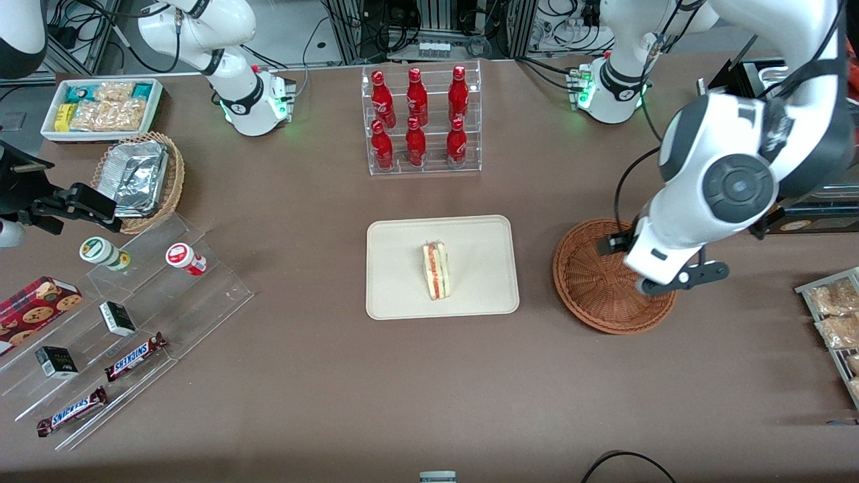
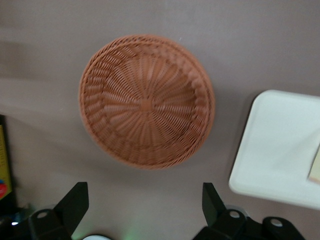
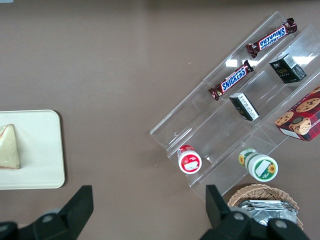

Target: Place sandwich from basket to tray

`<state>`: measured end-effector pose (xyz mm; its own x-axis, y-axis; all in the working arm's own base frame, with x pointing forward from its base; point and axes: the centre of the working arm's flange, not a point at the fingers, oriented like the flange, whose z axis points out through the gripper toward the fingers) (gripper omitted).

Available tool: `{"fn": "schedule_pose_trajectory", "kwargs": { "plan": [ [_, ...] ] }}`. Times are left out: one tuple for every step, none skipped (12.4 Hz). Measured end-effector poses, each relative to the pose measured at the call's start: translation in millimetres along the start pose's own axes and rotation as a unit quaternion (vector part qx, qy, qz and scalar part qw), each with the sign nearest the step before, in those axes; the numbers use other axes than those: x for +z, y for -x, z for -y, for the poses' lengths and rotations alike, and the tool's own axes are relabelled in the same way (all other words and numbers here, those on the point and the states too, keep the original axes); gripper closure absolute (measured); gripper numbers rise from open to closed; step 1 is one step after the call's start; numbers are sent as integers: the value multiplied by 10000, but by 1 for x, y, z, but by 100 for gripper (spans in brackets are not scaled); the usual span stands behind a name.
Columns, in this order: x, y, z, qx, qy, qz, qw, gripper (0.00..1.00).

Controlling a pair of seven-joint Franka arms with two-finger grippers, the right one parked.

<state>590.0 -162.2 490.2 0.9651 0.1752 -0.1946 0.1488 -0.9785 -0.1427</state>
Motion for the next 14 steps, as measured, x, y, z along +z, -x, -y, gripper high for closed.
{"fn": "schedule_pose_trajectory", "kwargs": {
  "plan": [
    [-6, 4, 11, 76, -18, 50, 10000, 0],
    [-11, 6, 23, 200, -26, 93, 9998, 0],
    [-15, 9, 34, 379, -40, 172, 9991, 0],
    [-17, 10, 49, 549, -39, 268, 9981, 0],
    [-20, 10, 65, 719, -16, 356, 9968, 0],
    [-23, 13, 79, 822, 21, 437, 9957, 0],
    [-28, 17, 92, 867, 60, 509, 9949, 0],
    [-35, 22, 102, 897, 96, 543, 9944, 0],
    [-43, 29, 110, 950, 113, 531, 9940, 0],
    [-53, 39, 116, 1000, 108, 518, 9936, 0],
    [-62, 50, 123, 1030, 91, 548, 9931, 0],
    [-71, 60, 133, 1025, 85, 581, 9930, 0],
    [-80, 69, 147, 1017, 98, 598, 9930, 0],
    [-87, 77, 162, 1013, 128, 596, 9930, 0]
  ]
}}
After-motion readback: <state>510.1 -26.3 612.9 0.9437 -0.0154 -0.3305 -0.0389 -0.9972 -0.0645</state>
